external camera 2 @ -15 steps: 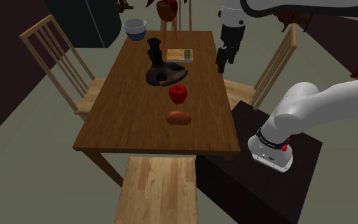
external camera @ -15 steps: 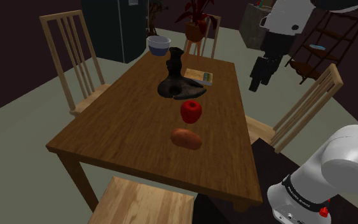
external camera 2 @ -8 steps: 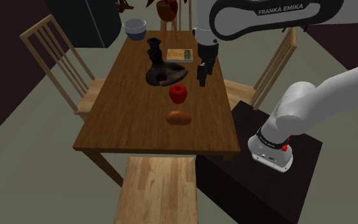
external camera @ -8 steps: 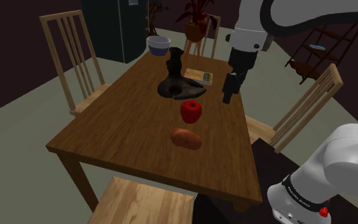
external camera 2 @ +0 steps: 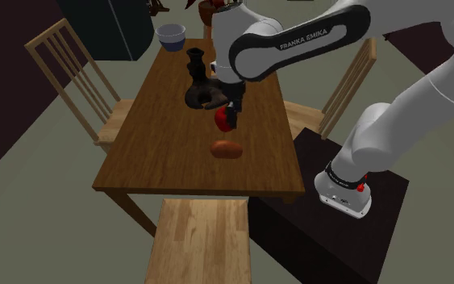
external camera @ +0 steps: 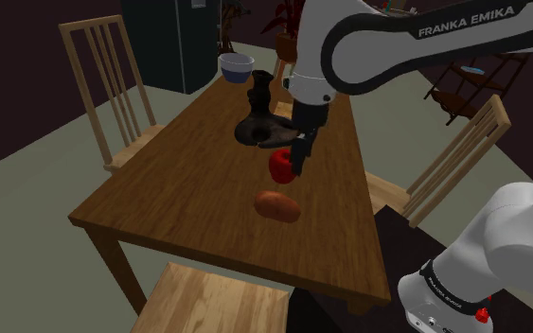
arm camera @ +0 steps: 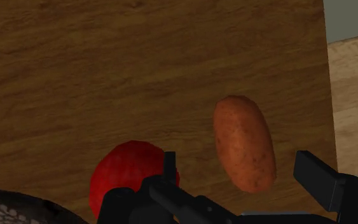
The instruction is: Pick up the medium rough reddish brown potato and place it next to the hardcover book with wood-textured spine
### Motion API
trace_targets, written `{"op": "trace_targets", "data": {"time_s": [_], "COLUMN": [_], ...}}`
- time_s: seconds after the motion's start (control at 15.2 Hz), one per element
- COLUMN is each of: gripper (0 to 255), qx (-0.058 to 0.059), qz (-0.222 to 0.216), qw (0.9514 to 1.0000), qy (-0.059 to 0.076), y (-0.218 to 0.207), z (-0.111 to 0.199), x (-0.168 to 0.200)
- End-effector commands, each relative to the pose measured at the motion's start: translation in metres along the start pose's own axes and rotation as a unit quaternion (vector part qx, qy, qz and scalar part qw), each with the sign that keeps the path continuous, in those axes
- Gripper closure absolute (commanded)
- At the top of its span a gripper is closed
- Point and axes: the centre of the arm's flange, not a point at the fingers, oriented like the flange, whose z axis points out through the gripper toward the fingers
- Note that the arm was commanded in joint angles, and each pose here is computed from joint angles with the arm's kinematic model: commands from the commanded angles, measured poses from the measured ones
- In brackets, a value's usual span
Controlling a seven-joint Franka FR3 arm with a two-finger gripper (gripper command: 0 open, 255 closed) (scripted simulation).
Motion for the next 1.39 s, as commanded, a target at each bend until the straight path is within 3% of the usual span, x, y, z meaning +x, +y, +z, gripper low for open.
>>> {"op": "trace_targets", "data": {"time_s": [0.0,0.4,0.92,1.32], "gripper": [0,0,0,0], "qx": [-0.002,-0.009,-0.009,-0.009], "qz": [-0.028,-0.111,-0.112,-0.112], "qw": [0.9996,0.9937,0.9935,0.9935], "qy": [-0.003,-0.012,-0.012,-0.012], "y": [-0.012,-0.057,-0.057,-0.057], "z": [0.013,0.058,0.099,0.099], "x": [0.017,0.069,0.069,0.069]}}
